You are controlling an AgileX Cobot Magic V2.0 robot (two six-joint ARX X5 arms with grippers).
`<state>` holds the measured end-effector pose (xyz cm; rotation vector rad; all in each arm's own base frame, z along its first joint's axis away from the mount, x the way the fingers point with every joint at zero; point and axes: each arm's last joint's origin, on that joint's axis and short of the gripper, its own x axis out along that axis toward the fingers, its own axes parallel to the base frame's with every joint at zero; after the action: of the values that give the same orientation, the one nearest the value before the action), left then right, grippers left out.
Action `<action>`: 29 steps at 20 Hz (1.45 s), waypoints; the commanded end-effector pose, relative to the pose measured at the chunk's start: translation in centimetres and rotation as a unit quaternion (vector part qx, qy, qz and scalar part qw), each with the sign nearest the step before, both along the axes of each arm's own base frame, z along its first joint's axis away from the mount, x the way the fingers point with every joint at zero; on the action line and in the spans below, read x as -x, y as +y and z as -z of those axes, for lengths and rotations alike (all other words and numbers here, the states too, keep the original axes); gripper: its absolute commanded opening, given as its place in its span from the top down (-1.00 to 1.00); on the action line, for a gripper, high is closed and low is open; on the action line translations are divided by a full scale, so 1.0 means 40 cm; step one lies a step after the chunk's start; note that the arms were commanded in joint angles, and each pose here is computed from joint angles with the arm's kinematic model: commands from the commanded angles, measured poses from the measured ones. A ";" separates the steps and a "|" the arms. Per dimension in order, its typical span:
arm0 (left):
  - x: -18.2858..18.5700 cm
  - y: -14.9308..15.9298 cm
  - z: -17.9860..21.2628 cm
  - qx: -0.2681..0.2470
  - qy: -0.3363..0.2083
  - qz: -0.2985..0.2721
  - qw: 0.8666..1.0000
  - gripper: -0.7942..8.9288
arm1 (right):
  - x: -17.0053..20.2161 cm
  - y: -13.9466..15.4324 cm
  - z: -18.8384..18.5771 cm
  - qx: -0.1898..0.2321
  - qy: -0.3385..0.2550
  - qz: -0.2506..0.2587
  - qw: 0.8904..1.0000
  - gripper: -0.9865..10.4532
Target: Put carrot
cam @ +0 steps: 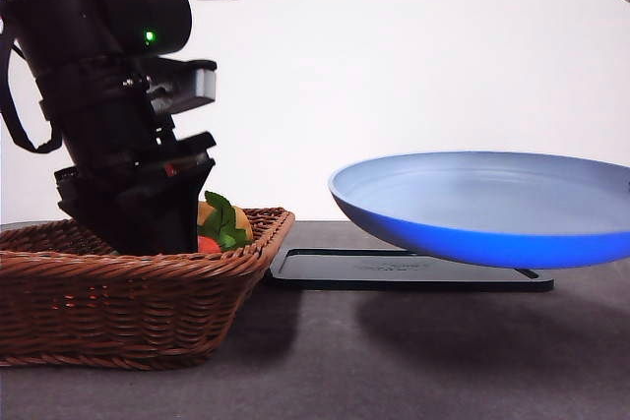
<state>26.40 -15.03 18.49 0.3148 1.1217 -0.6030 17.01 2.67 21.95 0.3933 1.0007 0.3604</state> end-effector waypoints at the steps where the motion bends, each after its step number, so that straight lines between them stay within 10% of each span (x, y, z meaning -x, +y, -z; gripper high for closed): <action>1: -0.009 -0.012 0.006 -0.002 -0.004 0.009 1.000 0.27 | -0.007 0.001 -0.013 -0.005 -0.010 0.003 1.000 0.82; 17: 0.024 0.007 -0.070 0.013 -0.032 0.008 0.999 0.58 | -0.007 0.001 -0.013 -0.010 -0.004 0.010 1.000 0.82; 21: 0.076 0.023 -0.227 0.122 -0.099 0.029 0.987 0.58 | -0.009 0.005 -0.008 -0.022 0.014 0.021 0.999 0.82; 25: 0.114 -0.029 -0.363 0.287 -0.114 0.119 0.944 0.58 | -0.005 0.032 -0.007 -0.032 0.025 0.005 0.999 0.82; 29: 0.148 -0.128 -0.349 0.295 -0.109 0.171 0.934 0.58 | 0.006 0.076 -0.007 -0.038 0.035 -0.030 0.998 0.82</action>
<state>20.39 -19.74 32.64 0.0544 0.6202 -1.1487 16.45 5.53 21.76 0.4283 1.0853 0.4402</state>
